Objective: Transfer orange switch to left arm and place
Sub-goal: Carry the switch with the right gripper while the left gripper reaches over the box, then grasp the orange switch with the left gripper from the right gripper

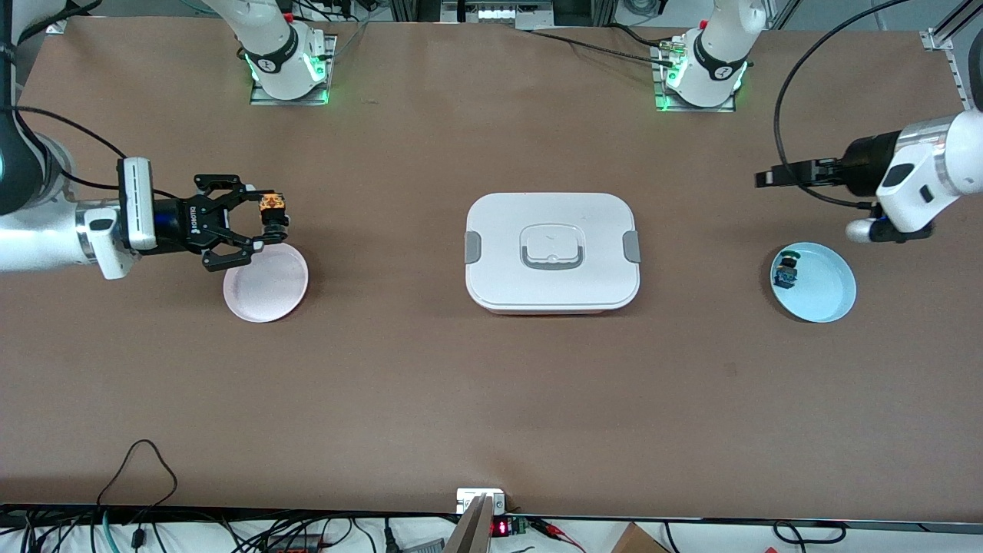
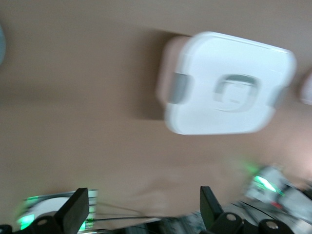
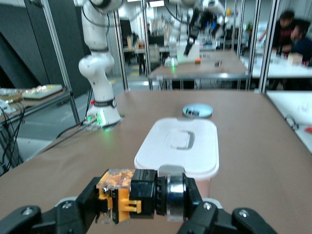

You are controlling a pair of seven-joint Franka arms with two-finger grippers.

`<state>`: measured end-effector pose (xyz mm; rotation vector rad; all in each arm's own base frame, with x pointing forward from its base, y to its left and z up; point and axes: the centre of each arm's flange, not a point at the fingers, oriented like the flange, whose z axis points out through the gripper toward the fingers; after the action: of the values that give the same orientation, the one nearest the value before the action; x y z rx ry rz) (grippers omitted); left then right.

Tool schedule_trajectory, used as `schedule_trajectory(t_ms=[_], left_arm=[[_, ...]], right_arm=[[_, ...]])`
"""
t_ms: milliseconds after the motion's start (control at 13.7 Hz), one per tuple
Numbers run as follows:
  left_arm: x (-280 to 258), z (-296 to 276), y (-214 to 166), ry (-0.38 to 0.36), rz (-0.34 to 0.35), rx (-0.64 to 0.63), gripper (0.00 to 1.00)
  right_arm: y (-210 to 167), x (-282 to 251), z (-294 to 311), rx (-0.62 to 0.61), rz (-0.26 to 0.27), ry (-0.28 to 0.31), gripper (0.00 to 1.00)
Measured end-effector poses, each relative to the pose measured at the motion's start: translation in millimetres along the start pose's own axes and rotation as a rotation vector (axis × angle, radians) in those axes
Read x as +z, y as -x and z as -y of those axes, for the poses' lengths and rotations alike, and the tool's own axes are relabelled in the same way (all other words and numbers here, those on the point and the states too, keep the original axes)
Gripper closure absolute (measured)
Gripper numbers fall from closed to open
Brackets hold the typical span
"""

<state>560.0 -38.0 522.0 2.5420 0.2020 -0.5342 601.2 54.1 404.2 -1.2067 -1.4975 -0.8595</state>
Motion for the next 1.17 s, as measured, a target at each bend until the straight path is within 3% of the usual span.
schedule_trajectory(t_ms=[220, 512, 951, 1171], left_arm=[[14, -25, -25, 0.287, 0.005, 0.086, 0.0], [46, -77, -51, 0.644, -0.031, 0.202, 0.0], [157, -177, -77, 0.913, -0.209, 0.299, 0.0], [214, -215, -67, 0.928, -0.271, 0.34, 0.0]], right_arm=[[24, 9, 0, -0.022, -0.092, -0.002, 0.28], [20, 14, -2, -0.035, -0.145, 0.003, 0.28], [-7, 79, -28, -0.07, -0.216, 0.043, 0.28], [-20, 132, -45, -0.062, -0.225, 0.103, 0.28]])
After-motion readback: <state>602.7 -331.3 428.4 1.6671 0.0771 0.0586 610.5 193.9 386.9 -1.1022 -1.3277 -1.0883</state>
